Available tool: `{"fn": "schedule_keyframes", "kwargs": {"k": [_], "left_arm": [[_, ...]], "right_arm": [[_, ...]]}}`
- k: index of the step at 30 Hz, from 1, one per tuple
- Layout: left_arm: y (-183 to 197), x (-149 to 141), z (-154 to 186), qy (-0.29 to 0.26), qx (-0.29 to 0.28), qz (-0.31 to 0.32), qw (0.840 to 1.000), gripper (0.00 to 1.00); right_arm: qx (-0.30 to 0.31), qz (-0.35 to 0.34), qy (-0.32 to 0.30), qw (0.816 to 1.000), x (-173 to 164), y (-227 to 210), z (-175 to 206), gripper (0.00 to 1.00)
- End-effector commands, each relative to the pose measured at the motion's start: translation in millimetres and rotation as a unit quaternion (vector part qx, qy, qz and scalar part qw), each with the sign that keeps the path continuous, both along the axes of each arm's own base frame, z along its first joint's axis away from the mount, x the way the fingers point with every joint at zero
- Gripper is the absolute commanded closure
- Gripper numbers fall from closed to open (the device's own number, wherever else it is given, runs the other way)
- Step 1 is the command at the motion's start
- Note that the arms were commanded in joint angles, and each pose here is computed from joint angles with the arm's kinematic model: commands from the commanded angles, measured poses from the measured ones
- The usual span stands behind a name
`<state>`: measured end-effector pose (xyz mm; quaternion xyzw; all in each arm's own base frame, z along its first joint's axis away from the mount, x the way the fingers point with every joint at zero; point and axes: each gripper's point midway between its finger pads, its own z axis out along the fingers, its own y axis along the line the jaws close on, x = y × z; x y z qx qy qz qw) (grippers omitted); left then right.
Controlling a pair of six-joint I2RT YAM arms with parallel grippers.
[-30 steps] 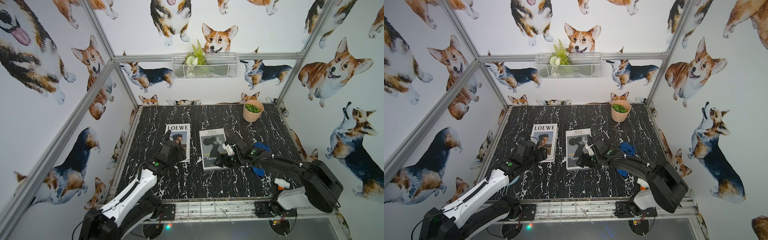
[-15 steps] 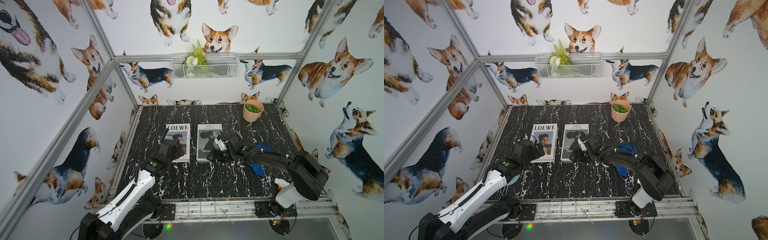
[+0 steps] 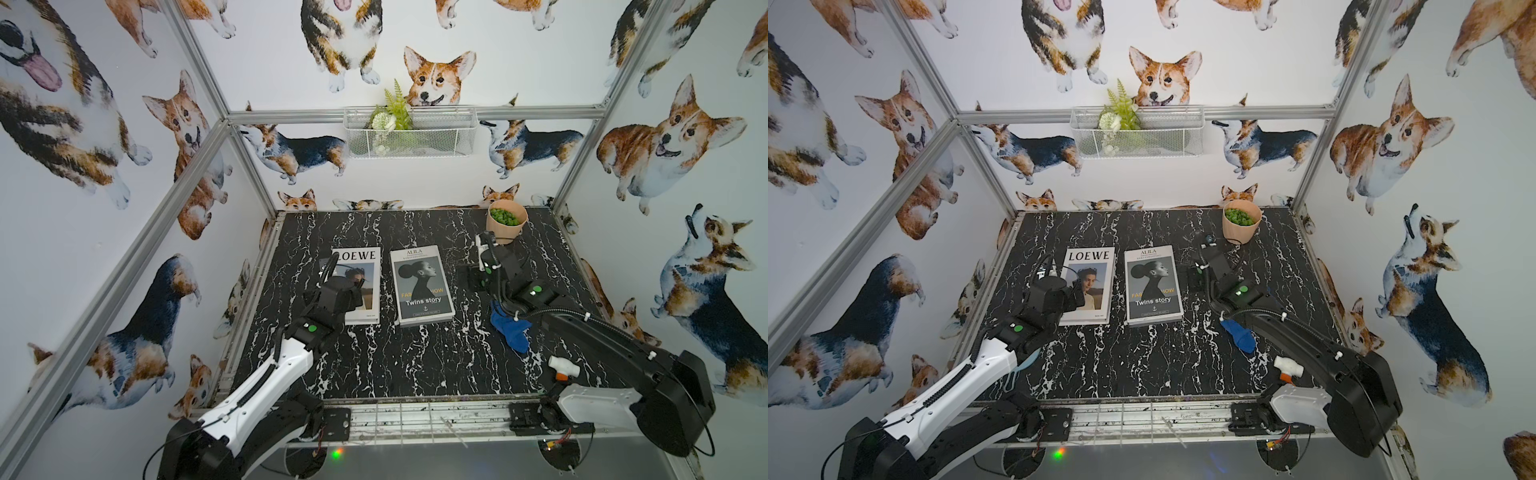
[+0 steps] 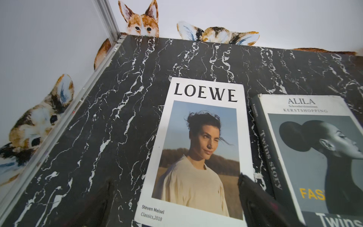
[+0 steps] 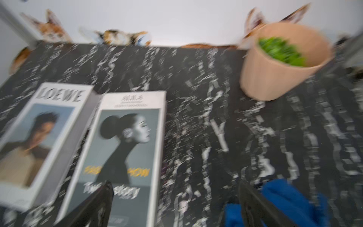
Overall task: Wipe the cover of the book
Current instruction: Reset both arms
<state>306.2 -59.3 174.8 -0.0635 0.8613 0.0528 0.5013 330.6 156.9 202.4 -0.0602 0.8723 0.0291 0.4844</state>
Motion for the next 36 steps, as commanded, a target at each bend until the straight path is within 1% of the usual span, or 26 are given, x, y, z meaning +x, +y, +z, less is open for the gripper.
{"fn": "schedule_keyframes", "kwargs": {"k": [1, 3, 4, 6, 8, 11, 14, 16, 17, 18, 19, 20, 21, 23, 24, 25, 26, 27, 28, 29, 30, 33, 35, 36], "left_arm": [[6.8, 12.1, 20.7, -0.052, 0.053, 0.003, 0.997, 0.00], [6.9, 16.0, 26.8, -0.073, 0.071, -0.002, 0.995, 0.00], [6.9, 17.6, 29.6, -0.083, 0.077, -0.004, 0.994, 0.00], [5.4, 20.7, 32.3, -0.097, 0.094, -0.013, 0.991, 0.00], [4.5, 23.9, 30.6, -0.098, 0.111, -0.018, 0.989, 0.00], [6.0, 30.3, 20.5, -0.100, 0.137, -0.020, 0.985, 0.00], [8.5, 34.4, 4.8, -0.106, 0.153, -0.024, 0.982, 0.00], [9.3, 36.6, -5.3, -0.111, 0.158, -0.035, 0.980, 0.00], [12.6, 38.2, -9.9, -0.112, 0.157, -0.032, 0.981, 0.00], [17.8, 39.6, -16.5, -0.108, 0.151, -0.025, 0.982, 0.00], [22.6, 41.3, -22.2, -0.103, 0.144, -0.017, 0.984, 0.00], [26.7, 42.9, -28.1, -0.098, 0.140, -0.014, 0.985, 0.00], [31.1, 44.6, -36.3, -0.092, 0.139, -0.013, 0.986, 0.00], [40.2, 46.4, -49.0, -0.092, 0.133, -0.002, 0.987, 0.00], [44.1, 48.9, -48.2, -0.100, 0.137, 0.006, 0.985, 0.00], [43.7, 51.4, -48.1, -0.098, 0.135, 0.007, 0.986, 0.00], [42.9, 54.3, -49.8, -0.093, 0.131, 0.000, 0.987, 0.00], [43.4, 57.5, -50.5, -0.094, 0.125, -0.003, 0.988, 0.00], [45.1, 61.2, -50.4, -0.098, 0.118, -0.003, 0.988, 0.00], [47.4, 64.9, -49.0, -0.106, 0.111, 0.001, 0.988, 0.00], [49.8, 67.6, -49.4, -0.115, 0.102, 0.007, 0.988, 0.00], [54.6, 73.6, -61.2, -0.135, 0.100, 0.008, 0.986, 0.00], [58.9, 70.8, -72.1, -0.132, 0.076, 0.007, 0.988, 0.00], [61.0, 73.0, -71.3, -0.139, 0.082, 0.009, 0.987, 0.00]], "right_arm": [[-0.106, -0.110, -0.130, 0.980, 13.5, -68.1, 28.2, 0.01], [-0.117, -0.133, -0.150, 0.973, 8.9, -95.1, 18.3, 0.05], [-0.122, -0.137, -0.148, 0.972, 6.0, -103.9, 9.7, 0.04], [-0.127, -0.135, -0.143, 0.972, 1.1, -116.7, -7.0, 0.05], [-0.131, -0.127, -0.143, 0.973, 0.6, -123.4, -21.7, 0.05], [-0.130, -0.123, -0.161, 0.971, 6.4, -134.4, -44.6, 0.04], [-0.116, -0.155, -0.148, 0.970, 14.1, -153.5, -69.7, 0.04], [-0.102, -0.167, -0.152, 0.969, 21.8, -160.2, -73.2, 0.03], [-0.075, -0.185, -0.144, 0.969, 25.2, -164.1, -75.3, 0.02], [-0.054, -0.170, -0.139, 0.974, 28.6, -163.1, -80.3, 0.03], [-0.044, -0.176, -0.130, 0.975, 29.8, -167.5, -88.1, 0.04], [-0.038, -0.196, -0.141, 0.970, 33.0, -178.5, -91.5, 0.00], [-0.031, -0.195, -0.144, 0.970, 34.9, -181.4, -93.2, 0.00], [-0.018, -0.181, -0.100, 0.978, 37.4, -178.0, -102.7, 0.00], [-0.010, -0.187, -0.099, 0.977, 38.0, -181.4, -106.9, 0.00], [-0.014, -0.191, -0.123, 0.974, 40.7, -184.6, -107.8, 0.00], [-0.017, -0.189, -0.124, 0.974, 40.9, -184.1, -107.9, 0.00], [-0.015, -0.188, -0.102, 0.977, 38.0, -183.3, -111.8, 0.00], [-0.009, -0.188, -0.093, 0.978, 37.0, -182.4, -110.2, 0.00], [-0.013, -0.185, -0.118, 0.976, 39.9, -182.8, -105.8, 0.00], [-0.015, -0.182, -0.127, 0.975, 41.3, -182.3, -105.9, 0.00], [-0.007, -0.182, -0.102, 0.978, 37.8, -180.2, -108.0, 0.00], [-0.014, -0.177, -0.119, 0.977, 41.3, -180.3, -106.8, 0.00], [-0.014, -0.178, -0.117, 0.977, 39.8, -180.3, -107.8, 0.00]]}}
